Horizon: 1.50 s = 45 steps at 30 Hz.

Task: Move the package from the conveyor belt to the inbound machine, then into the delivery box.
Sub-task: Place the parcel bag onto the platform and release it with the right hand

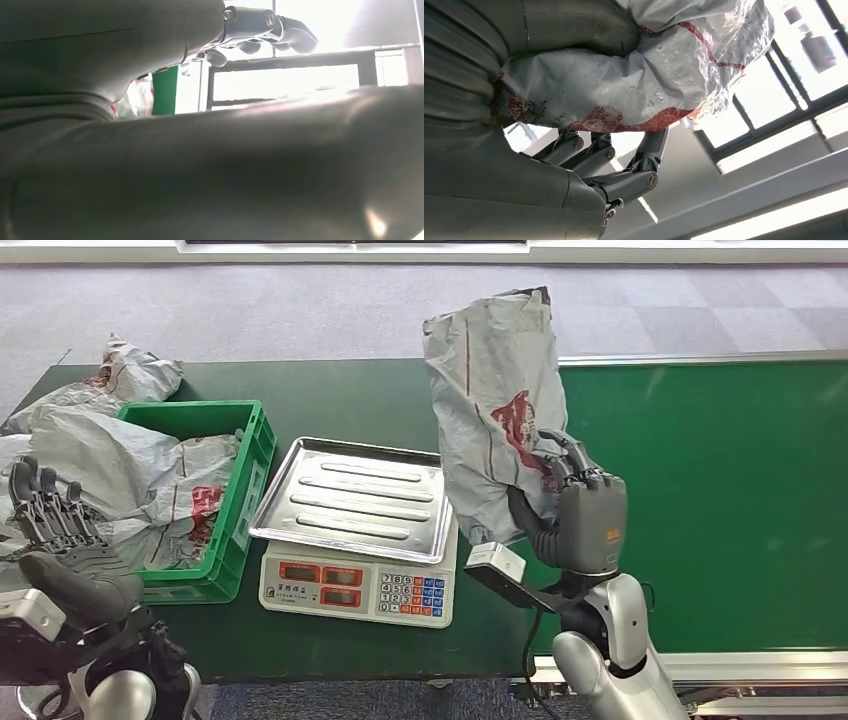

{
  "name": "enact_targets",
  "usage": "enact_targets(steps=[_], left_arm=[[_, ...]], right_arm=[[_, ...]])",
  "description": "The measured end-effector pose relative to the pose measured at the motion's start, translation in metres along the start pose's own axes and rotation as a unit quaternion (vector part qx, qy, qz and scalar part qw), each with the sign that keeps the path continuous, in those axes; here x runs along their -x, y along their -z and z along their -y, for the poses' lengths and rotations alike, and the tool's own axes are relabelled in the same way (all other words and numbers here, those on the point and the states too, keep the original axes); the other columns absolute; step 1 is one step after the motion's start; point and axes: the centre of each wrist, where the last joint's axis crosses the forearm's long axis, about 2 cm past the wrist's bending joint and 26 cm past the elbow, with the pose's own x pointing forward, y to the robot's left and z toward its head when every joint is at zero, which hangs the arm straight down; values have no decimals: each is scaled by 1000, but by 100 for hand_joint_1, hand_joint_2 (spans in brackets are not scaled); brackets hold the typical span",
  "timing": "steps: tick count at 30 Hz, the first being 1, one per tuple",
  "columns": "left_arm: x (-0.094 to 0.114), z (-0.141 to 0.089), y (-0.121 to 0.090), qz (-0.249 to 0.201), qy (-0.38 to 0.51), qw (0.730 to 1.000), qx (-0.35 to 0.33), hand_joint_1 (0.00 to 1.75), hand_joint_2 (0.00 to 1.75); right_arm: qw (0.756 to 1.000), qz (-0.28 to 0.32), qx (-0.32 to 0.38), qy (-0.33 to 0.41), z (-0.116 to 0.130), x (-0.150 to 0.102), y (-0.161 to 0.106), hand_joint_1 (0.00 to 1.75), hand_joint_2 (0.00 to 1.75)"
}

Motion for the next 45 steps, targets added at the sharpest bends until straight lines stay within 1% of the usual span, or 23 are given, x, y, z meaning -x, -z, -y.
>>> enact_targets(steps=[3,7,11,16,20,24,32,35,39,45], left_arm=[[2,3,0,-7,-4,1000,4,0,0],[4,5,-3,-12,-6,1000,10,0,0],[5,5,-6,-16,-8,1000,11,0,0],[6,6,-7,-20,-11,1000,12,0,0],[5,7,-7,-22,-13,1000,16,0,0],[5,8,-7,-22,-13,999,19,0,0],[5,10,-7,-22,-15,999,22,0,0],[5,10,-7,-23,-14,999,23,0,0],[6,12,-8,-27,-14,999,29,0,0],[8,22,-4,-27,-20,999,43,0,0]], right_arm=[[999,0,-7,37,-8,-12,0,175,175],[998,2,-12,62,-14,-18,-2,175,175],[997,0,-30,71,-19,-20,-4,175,175],[994,10,-78,72,-31,-24,-6,175,175],[991,5,-112,79,-43,-20,-9,175,175],[988,-3,-132,82,-51,-15,-12,175,175],[986,-10,-146,80,-57,-10,-15,175,175],[983,-8,-156,96,-59,-9,-15,175,175],[976,-1,-186,114,-66,-2,-7,175,175],[969,12,-219,112,-83,9,24,175,175]])
